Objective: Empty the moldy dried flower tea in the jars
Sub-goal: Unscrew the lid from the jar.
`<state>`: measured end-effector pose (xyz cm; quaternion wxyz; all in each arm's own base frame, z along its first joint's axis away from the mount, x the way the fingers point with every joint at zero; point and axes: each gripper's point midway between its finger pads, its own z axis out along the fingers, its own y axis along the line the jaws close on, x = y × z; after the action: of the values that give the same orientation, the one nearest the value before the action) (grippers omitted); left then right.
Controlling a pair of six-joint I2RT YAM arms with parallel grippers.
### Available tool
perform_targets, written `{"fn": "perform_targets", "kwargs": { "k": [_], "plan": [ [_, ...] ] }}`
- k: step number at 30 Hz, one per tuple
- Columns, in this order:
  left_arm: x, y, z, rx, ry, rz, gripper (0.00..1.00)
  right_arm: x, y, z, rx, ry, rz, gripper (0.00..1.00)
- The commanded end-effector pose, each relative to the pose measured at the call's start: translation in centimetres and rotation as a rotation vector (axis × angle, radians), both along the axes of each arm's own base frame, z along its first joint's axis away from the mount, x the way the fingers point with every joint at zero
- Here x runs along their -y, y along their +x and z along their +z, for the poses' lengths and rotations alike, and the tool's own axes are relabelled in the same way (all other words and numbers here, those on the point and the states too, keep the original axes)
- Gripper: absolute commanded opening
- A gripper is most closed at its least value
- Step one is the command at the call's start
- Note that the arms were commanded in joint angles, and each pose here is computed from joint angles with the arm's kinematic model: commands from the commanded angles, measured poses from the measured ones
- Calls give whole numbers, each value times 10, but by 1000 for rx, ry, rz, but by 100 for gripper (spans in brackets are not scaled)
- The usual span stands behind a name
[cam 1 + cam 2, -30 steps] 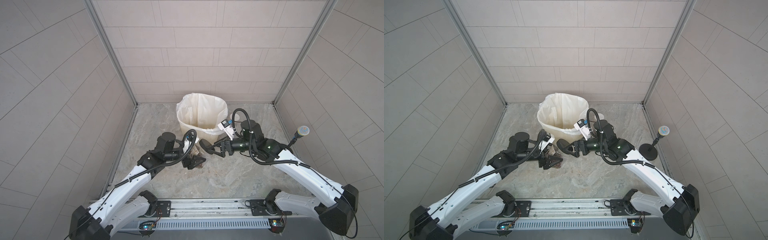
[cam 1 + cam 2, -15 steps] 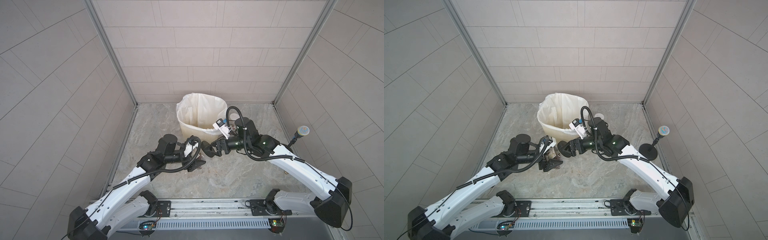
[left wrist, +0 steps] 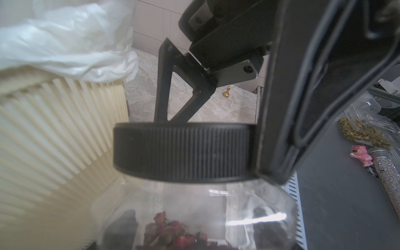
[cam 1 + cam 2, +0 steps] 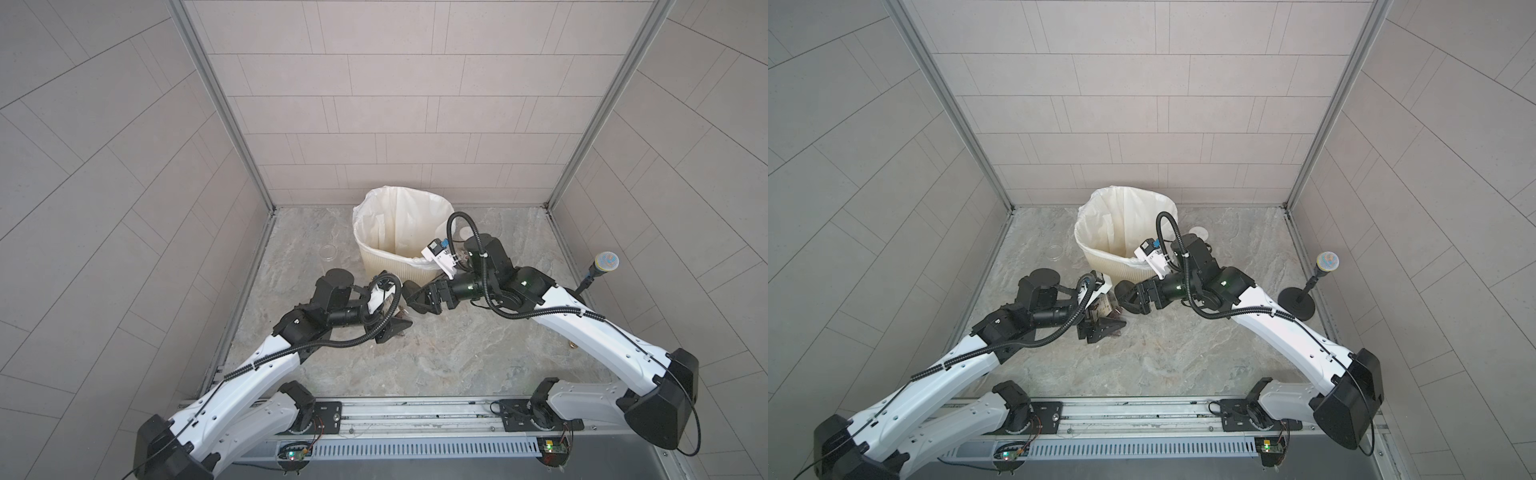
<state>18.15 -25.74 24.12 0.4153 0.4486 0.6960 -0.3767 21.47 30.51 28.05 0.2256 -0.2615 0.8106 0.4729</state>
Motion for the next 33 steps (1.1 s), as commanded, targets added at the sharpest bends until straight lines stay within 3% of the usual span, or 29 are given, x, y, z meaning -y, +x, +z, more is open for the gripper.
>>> {"fn": "perform_targets", "kwargs": {
  "k": [1, 6, 19, 26, 33],
  "plan": [
    [8, -5, 41, 110, -105, -59, 70, -4, -5, -2, -13, 9, 53, 91],
    [13, -9, 48, 83, -133, -98, 70, -4, -19, 1, 41, 20, 163, 74],
    [24, -36, 75, -99, -212, -264, 71, -3, -48, 7, 389, 128, 484, 69],
    [21, -45, 70, -130, -180, -296, 71, 3, -52, 13, 631, 123, 573, 80],
    [12, -26, 50, -4, -98, -181, 71, 8, -58, 21, 597, 117, 564, 95]
  ]
}}
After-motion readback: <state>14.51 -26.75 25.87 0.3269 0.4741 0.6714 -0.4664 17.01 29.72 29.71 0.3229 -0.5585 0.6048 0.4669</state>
